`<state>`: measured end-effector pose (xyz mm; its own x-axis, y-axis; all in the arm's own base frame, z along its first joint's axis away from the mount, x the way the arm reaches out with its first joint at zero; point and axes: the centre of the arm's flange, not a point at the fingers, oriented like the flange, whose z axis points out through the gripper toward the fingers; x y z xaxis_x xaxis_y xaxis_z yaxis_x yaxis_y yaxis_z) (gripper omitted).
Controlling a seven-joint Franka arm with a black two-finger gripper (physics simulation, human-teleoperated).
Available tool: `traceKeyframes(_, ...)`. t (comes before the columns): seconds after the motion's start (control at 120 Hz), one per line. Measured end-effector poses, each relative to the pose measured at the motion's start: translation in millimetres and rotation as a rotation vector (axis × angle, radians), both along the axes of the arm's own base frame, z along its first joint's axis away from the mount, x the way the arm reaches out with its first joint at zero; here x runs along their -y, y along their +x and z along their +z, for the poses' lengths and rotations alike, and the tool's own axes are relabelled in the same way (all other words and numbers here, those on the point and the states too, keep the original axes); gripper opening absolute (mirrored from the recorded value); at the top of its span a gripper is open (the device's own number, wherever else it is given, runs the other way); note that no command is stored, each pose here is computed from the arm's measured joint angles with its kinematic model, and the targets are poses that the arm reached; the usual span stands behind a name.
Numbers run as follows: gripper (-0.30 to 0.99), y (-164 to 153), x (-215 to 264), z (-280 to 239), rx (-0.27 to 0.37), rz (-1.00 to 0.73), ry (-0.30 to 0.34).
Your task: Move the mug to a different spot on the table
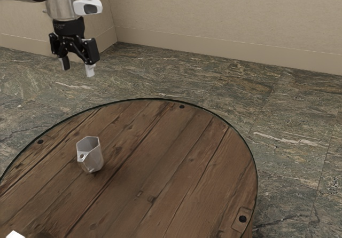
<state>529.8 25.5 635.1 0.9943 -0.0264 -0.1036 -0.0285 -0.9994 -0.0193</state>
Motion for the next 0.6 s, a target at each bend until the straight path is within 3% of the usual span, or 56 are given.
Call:
traceKeyframes(0.283, 0.69, -0.1, 2.1, 9.1, 0.060, -0.019, 0.003)
traceKeyframes(0.367, 0.69, -27.6, 9.0, -6.1, 0.055, -0.037, 0.001)
traceKeyframes(0.6, 0.69, -100.4, 0.7, -112.2, 0.005, -0.033, -0.018)
